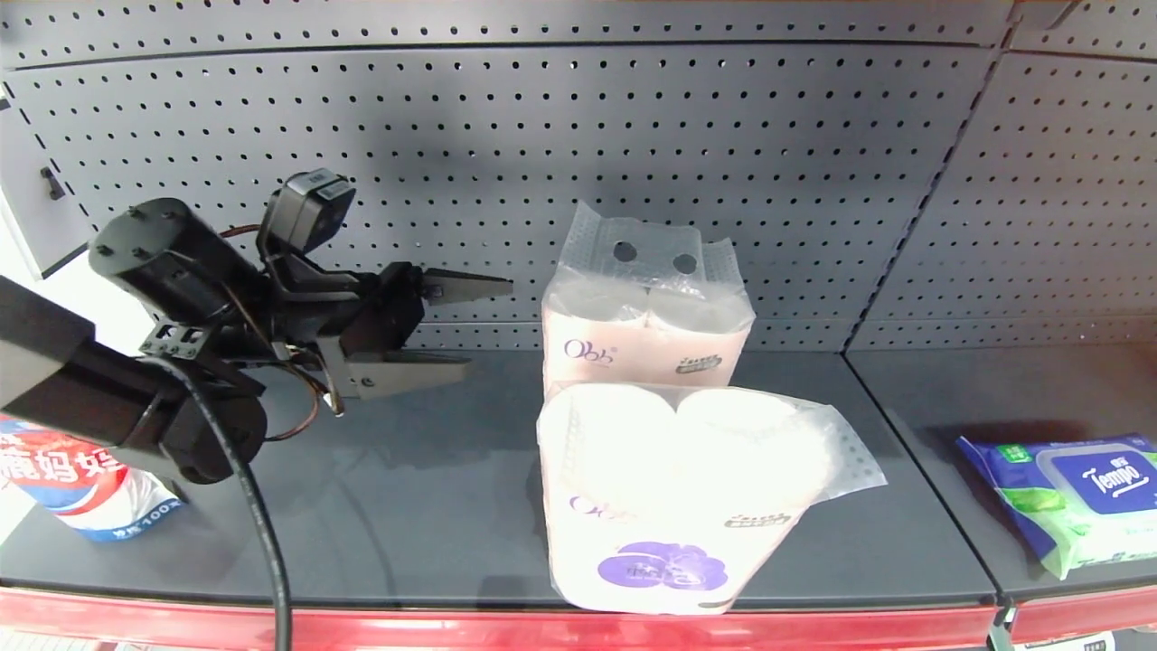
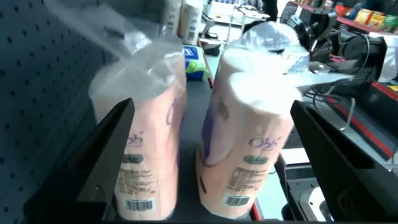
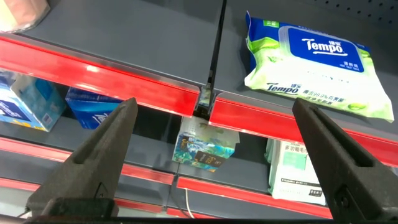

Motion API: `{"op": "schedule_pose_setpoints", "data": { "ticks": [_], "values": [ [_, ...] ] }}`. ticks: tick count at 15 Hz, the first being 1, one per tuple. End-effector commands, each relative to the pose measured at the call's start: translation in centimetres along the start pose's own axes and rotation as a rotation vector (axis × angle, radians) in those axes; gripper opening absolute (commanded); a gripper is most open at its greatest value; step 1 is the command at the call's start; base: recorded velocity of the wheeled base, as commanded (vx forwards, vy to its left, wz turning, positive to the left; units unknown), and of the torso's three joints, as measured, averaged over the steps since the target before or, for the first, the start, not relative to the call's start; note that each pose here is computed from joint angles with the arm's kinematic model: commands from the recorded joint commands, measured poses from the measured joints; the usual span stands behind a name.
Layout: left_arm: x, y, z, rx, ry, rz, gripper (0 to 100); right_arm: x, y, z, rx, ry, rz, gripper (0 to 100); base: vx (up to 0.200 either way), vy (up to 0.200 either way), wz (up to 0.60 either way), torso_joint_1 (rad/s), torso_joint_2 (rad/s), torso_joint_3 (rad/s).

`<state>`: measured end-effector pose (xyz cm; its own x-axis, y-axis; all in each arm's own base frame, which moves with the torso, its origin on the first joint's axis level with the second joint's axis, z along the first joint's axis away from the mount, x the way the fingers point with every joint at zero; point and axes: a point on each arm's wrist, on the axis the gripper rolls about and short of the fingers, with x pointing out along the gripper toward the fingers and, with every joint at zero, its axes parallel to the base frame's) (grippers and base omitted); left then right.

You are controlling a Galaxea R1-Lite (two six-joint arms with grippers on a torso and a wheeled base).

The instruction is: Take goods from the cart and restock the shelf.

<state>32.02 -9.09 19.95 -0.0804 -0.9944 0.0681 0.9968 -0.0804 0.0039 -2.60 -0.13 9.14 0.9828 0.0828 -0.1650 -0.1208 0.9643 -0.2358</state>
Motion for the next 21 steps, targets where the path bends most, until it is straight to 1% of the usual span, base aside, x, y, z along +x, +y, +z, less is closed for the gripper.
{"op": "schedule_pose_setpoints", "data": {
  "ticks": [1, 3, 4, 5, 6, 7, 8, 9, 10, 12, 13, 14, 16, 17, 18, 19, 20, 21],
  "values": [
    [-1.0, -1.2, 1.8, 0.050, -0.006, 0.028, 100, 0.0, 0.0, 0.0, 0.004, -0.002, 0.000, 100, 0.000, 0.000, 0.00, 0.000, 0.00, 0.000],
    [-1.2, -1.3, 2.5, 0.073, -0.010, 0.035, 100, 0.0, 0.0, 0.0, 0.014, -0.002, 0.000, 100, 0.000, 0.000, 0.00, 0.000, 0.00, 0.000],
    [-1.1, -1.4, 2.9, 0.090, -0.012, 0.034, 100, 0.0, 0.0, 0.0, 0.022, -0.002, 0.000, 100, 0.000, 0.000, 0.00, 0.000, 0.00, 0.000],
    [-1.1, -1.5, 3.0, 0.090, -0.015, 0.036, 100, 0.0, 0.0, 0.0, 0.024, -0.002, 0.000, 100, 0.000, 0.000, 0.00, 0.000, 0.00, 0.000],
    [-1.1, -2.1, 2.7, 0.067, -0.021, 0.049, 100, 0.0, 0.0, 0.0, 0.024, -0.002, 0.000, 100, 0.000, 0.000, 0.00, 0.000, 0.00, 0.000],
    [-1.2, -2.8, 2.2, 0.009, -0.020, 0.054, 100, 0.0, 0.0, 0.0, 0.020, -0.002, 0.002, 100, 0.000, 0.000, 0.00, 0.000, 0.00, 0.000],
    [-1.2, -3.1, 2.2, -0.012, -0.021, 0.055, 100, 0.0, 0.0, 0.0, 0.019, -0.004, 0.001, 100, 0.000, 0.000, 0.00, 0.000, 0.00, 0.000],
    [-1.3, -4.0, 2.3, -0.069, -0.030, 0.068, 100, 0.0, 0.0, 0.0, 0.013, -0.001, 0.002, 100, 0.000, 0.000, 0.00, 0.000, 0.00, 0.000],
    [-1.3, -4.4, 2.6, -0.101, -0.040, 0.078, 100, 0.0, 0.0, 0.0, -0.003, -0.001, 0.002, 100, 0.000, 0.000, 0.00, 0.000, 0.00, 0.000],
    [-1.3, -4.5, 2.7, -0.120, -0.056, 0.099, 100, 0.0, 0.0, 0.0, -0.036, -0.002, 0.002, 100, 0.000, 0.000, 0.00, 0.000, 0.00, 0.000],
    [-1.2, -4.8, 2.8, -0.175, -0.069, 0.108, 100, 0.0, 0.0, 0.1, -0.049, -0.005, 0.001, 100, 0.000, 0.000, 0.00, 0.000, 0.00, 0.000],
    [-1.2, -5.2, 3.1, -0.201, -0.076, 0.112, 100, 0.0, 0.0, 0.1, -0.056, -0.005, 0.001, 100, 0.000, 0.000, 0.00, 0.000, 0.00, 0.000],
    [-1.3, -6.0, 3.0, -0.230, -0.077, 0.114, 100, 0.0, 0.0, 0.1, -0.059, -0.005, -0.001, 100, 0.000, 0.000, 0.00, 0.000, 0.00, 0.000],
    [-1.4, -6.7, 2.6, -0.253, -0.074, 0.115, 100, 0.0, 0.0, 0.1, -0.059, -0.005, -0.001, 100, 0.000, 0.000, 0.00, 0.000, 0.00, 0.000],
    [-1.4, -7.1, 2.5, -0.268, -0.072, 0.116, 100, 0.0, 0.0, 0.1, -0.059, -0.005, -0.001, 100, 0.000, 0.000, 0.00, 0.000, 0.00, 0.000],
    [-1.4, -7.4, 2.1, -0.292, -0.070, 0.119, 100, 0.0, 0.0, 0.0, -0.058, -0.002, 0.000, 100, 0.000, 0.000, 0.00, 0.000, 0.00, 0.000],
    [-1.1, -8.1, 1.9, -0.335, -0.084, 0.128, 100, 0.0, 0.0, 0.1, -0.056, -0.005, -0.001, 100, 0.000, 0.000, 0.00, 0.000, 0.00, 0.000],
    [-0.4, -8.5, 2.2, -0.400, -0.118, 0.146, 100, 0.0, 0.0, 0.1, -0.055, -0.005, -0.001, 100, 0.000, 0.000, 0.00, 0.000, 0.00, 0.000]
  ]
}}
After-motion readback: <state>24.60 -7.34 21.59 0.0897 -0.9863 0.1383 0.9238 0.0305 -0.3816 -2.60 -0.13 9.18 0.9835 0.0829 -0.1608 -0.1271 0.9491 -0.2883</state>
